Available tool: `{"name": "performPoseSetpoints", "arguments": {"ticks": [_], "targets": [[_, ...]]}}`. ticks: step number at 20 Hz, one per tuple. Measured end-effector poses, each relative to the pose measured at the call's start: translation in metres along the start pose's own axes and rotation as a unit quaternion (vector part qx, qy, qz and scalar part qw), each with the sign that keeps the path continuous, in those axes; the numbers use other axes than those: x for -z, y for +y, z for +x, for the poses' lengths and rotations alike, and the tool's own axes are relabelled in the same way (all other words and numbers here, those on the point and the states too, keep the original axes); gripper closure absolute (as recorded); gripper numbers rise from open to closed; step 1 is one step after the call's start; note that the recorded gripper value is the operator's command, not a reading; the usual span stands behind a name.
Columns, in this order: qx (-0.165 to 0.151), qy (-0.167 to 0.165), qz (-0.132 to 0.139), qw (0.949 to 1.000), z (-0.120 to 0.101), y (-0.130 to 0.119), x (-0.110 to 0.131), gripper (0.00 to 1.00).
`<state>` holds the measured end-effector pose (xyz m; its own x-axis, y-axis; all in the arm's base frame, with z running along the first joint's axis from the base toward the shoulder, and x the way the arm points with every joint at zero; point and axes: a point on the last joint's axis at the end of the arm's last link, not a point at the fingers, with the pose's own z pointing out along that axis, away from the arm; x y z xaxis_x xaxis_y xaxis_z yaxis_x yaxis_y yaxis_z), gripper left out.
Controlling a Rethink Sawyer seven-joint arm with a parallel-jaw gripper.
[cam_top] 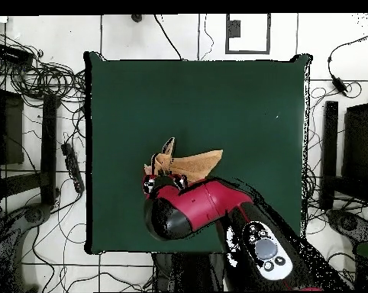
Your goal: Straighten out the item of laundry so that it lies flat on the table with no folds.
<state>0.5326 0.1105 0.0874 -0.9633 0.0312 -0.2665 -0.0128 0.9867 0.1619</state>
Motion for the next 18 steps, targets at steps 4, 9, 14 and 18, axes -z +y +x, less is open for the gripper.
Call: {"name": "performPoseSetpoints", "arguments": {"ticks": [4,9,14,18], "targets": [[-0.009,0.006,-0.002,0.9999,0.010,-0.016,-0.004,1.00],[-0.009,0.009,0.003,0.9999,0.020,-0.041,-0.005,0.00],[0.009,0.003,0.002,1.0000,0.027,-0.048,-0.005,0.00],[0.014,0.003,0.001,0.9999,0.031,-0.049,-0.004,0.00]]}}
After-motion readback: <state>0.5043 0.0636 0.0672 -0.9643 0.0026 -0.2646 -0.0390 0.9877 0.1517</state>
